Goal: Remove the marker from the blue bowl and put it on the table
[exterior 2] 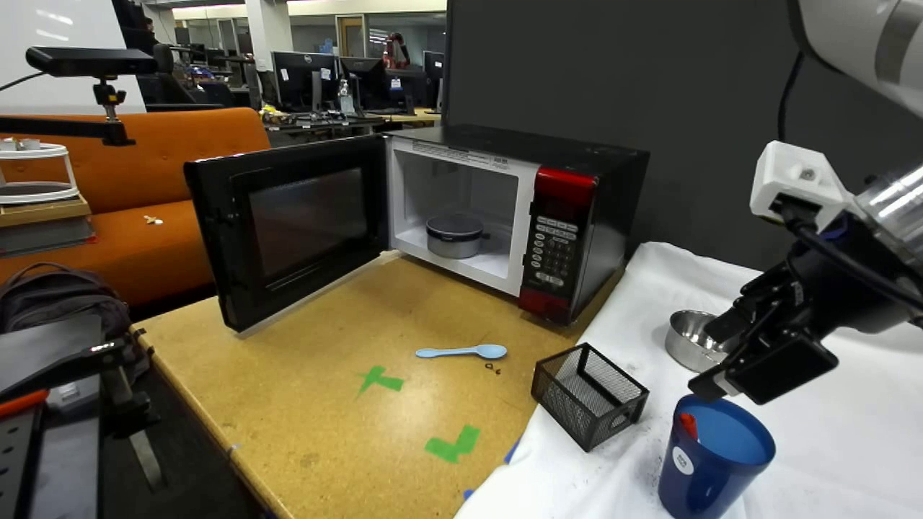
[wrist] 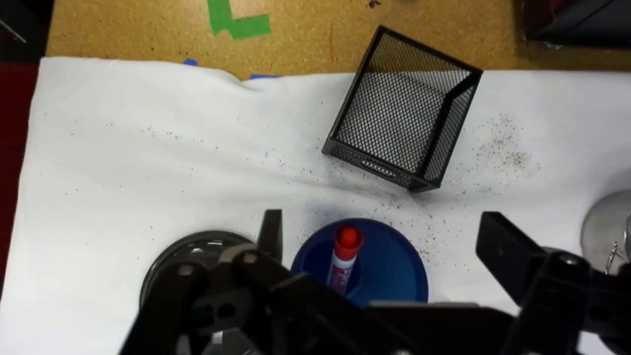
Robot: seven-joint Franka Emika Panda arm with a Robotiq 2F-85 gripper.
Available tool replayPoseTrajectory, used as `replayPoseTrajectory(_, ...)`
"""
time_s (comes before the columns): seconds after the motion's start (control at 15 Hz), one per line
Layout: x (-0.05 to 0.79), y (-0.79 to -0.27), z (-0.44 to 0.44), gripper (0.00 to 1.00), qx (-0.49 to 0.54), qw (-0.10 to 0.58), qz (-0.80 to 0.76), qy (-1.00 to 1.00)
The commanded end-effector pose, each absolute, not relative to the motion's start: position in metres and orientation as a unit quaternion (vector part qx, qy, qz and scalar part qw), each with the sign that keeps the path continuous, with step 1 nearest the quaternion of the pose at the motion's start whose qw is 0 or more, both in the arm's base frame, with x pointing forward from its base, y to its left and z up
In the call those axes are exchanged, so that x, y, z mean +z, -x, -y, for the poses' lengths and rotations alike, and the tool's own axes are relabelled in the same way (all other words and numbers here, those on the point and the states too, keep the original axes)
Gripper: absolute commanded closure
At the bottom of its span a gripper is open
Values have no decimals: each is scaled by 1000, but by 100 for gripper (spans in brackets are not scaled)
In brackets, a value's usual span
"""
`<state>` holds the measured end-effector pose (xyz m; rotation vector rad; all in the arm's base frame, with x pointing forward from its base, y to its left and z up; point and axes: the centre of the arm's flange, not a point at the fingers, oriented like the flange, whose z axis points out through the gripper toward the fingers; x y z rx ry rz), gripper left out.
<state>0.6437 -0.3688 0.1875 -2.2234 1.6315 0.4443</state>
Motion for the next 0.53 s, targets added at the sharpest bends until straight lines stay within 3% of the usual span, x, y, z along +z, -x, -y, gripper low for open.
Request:
replayPoseTrajectory(0.0, 181, -660, 388, 0, 142, 141, -555, 807)
replayPoseTrajectory(0.47, 152, -654, 399, 0, 170, 116, -521, 828)
